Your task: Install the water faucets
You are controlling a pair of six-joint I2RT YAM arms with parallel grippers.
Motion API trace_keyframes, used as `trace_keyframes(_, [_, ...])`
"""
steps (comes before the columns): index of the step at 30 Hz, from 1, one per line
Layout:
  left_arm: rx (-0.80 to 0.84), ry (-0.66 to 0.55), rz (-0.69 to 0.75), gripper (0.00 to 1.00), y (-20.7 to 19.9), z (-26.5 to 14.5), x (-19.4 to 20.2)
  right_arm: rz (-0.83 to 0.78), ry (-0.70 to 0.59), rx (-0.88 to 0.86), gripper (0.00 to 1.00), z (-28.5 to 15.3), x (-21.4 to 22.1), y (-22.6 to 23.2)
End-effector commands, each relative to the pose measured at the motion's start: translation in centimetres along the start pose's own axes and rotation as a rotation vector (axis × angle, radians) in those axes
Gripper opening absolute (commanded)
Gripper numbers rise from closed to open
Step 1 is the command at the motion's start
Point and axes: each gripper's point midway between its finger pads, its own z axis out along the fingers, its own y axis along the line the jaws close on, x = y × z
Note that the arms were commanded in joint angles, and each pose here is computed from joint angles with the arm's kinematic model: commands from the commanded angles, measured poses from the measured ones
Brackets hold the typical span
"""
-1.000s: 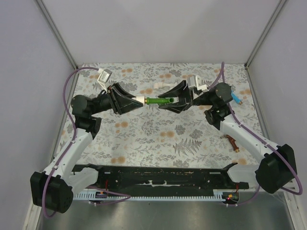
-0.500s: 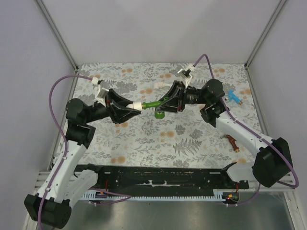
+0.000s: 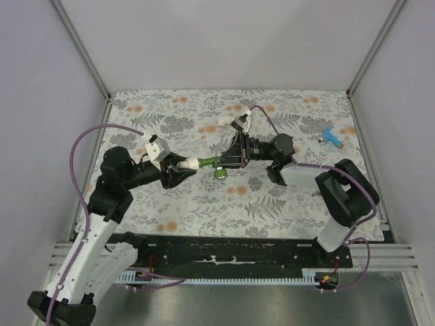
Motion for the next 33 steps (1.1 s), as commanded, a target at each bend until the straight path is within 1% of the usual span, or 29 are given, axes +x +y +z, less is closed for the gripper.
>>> trace_keyframes(1, [-0.012, -0.080, 0.207, 0.02, -0.9, -1.0, -2.7, 0.032, -0.103, -0.070, 0.25, -0.6, -2.3, 0.7])
trace_keyframes(3, [-0.029, -0.067, 0.201, 0.02, -0.6, -1.0, -2.3, 0.026, -0.105, -0.072, 0.35, -0.5, -2.7, 0.7])
trace_keyframes(5, [-0.046, -0.056, 0.191, 0.02, -0.2, -1.0, -1.8, 0.025, -0.108, -0.071, 0.49, -0.5, -2.9, 0.6])
trace_keyframes(6, [-0.055, -0.052, 0.186, 0.02, -0.1, -1.0, -1.6, 0.022, -0.111, -0.072, 0.67, -0.6, -3.0, 0.6])
trace_keyframes(7, [-0.070, -0.047, 0.181, 0.02, 0.2, -1.0, -1.4, 0.020, -0.115, -0.069, 0.98, -0.7, -3.2, 0.5])
trace_keyframes(12, [-0.141, -0.029, 0.143, 0.02, 1.5, -1.1, -0.6, 0.007, -0.160, -0.042, 0.98, -2.5, -4.5, 0.1])
trace_keyframes(15, [-0.179, -0.011, 0.114, 0.02, 2.3, -1.0, -0.1, -0.001, -0.204, 0.011, 0.98, -4.4, -5.4, -1.1])
trace_keyframes(19, [-0.208, -0.004, 0.098, 0.02, 2.9, -0.9, 0.2, -0.015, -0.254, 0.151, 0.98, -6.9, -5.9, -3.9])
trace_keyframes(20, [-0.217, 0.000, 0.093, 0.02, 3.1, -0.9, 0.3, -0.004, -0.257, 0.207, 0.98, -7.5, -5.7, -5.0])
trace_keyframes(21, [-0.222, 0.005, 0.088, 0.02, 3.3, -0.9, 0.5, -0.043, -0.260, 0.258, 0.98, -8.1, -5.7, -5.6])
trace_keyframes(22, [-0.221, 0.008, 0.087, 0.02, 3.3, -0.9, 0.6, -0.025, -0.261, 0.313, 0.98, -8.6, -5.4, -6.4])
trace_keyframes(24, [-0.225, 0.010, 0.082, 0.02, 3.4, -0.8, 0.6, -0.103, -0.246, 0.444, 0.98, -9.7, -5.1, -7.2])
trace_keyframes(25, [-0.224, 0.010, 0.081, 0.02, 3.4, -0.8, 0.6, -0.110, -0.235, 0.527, 0.98, -10.4, -4.9, -7.9])
trace_keyframes(29, [-0.222, 0.014, 0.071, 0.02, 3.4, -0.7, 0.8, -0.262, -0.213, 0.799, 0.98, -13.5, -4.6, -8.3])
trace_keyframes(31, [-0.222, 0.011, 0.069, 0.02, 3.4, -0.7, 0.7, -0.328, -0.226, 0.842, 0.98, -14.2, -4.9, -7.6])
trace_keyframes(32, [-0.222, 0.014, 0.065, 0.02, 3.4, -0.6, 0.9, -0.380, -0.236, 0.837, 0.98, -14.2, -5.2, -6.9])
trace_keyframes(33, [-0.223, 0.013, 0.066, 0.02, 3.5, -0.7, 0.8, -0.419, -0.292, 0.846, 0.98, -14.4, -6.3, -6.2])
